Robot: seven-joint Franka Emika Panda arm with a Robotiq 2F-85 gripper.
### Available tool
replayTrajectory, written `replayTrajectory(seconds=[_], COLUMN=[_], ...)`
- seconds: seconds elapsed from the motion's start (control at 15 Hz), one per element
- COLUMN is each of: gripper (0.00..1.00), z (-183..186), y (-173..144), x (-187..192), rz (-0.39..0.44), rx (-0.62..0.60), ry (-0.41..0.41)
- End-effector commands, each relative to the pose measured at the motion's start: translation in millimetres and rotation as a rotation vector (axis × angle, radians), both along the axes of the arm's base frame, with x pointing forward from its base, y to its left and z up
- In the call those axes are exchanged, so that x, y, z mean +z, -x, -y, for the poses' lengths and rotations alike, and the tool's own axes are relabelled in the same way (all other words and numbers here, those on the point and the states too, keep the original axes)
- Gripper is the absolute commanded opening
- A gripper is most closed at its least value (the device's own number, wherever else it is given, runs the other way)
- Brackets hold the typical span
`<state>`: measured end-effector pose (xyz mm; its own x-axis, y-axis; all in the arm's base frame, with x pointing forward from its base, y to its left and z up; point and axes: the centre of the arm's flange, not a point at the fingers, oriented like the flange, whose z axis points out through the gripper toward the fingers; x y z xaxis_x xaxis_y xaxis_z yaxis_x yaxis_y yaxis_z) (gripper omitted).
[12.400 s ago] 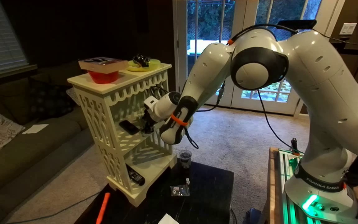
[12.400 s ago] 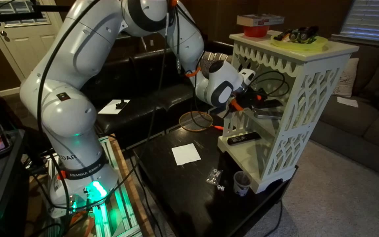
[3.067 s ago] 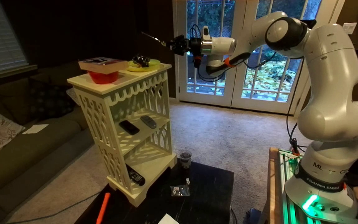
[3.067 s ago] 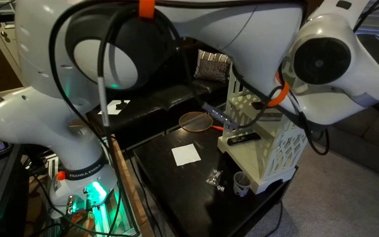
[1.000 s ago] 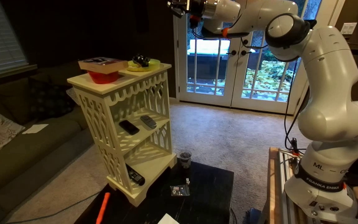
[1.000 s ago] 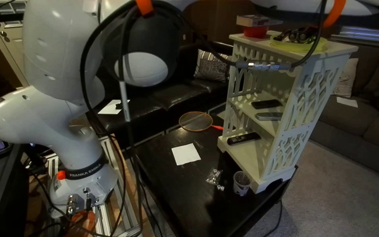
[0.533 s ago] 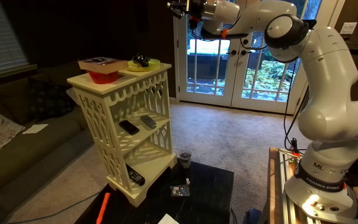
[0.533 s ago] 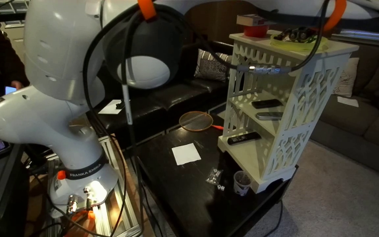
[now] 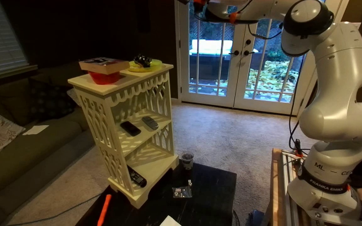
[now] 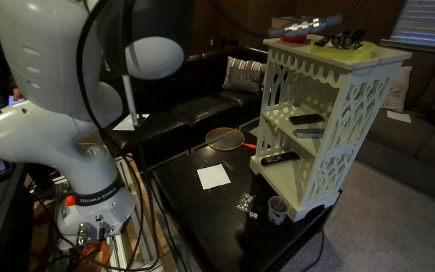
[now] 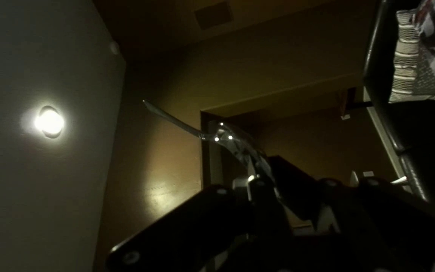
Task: Put the silver spoon on top of the shelf.
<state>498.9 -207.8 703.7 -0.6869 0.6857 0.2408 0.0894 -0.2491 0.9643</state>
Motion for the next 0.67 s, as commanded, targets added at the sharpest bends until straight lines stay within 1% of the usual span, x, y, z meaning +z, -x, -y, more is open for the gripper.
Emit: replayTrajectory(seconds=[0.0, 0.07, 0.4, 0.53, 0.6], gripper=[0.02, 0.02, 0.02, 0.02, 0.02], z=[-6, -8, -34, -40, -40], y=[29, 33, 42, 42, 37], x=[2, 2, 6, 3, 2], rz=[-0.088, -0.103, -0.143, -0.157, -0.158], rx=[0.022, 0.034, 0.096, 0.086, 0.076], ry=[0.095, 0.112, 0.325, 0.381, 0.314])
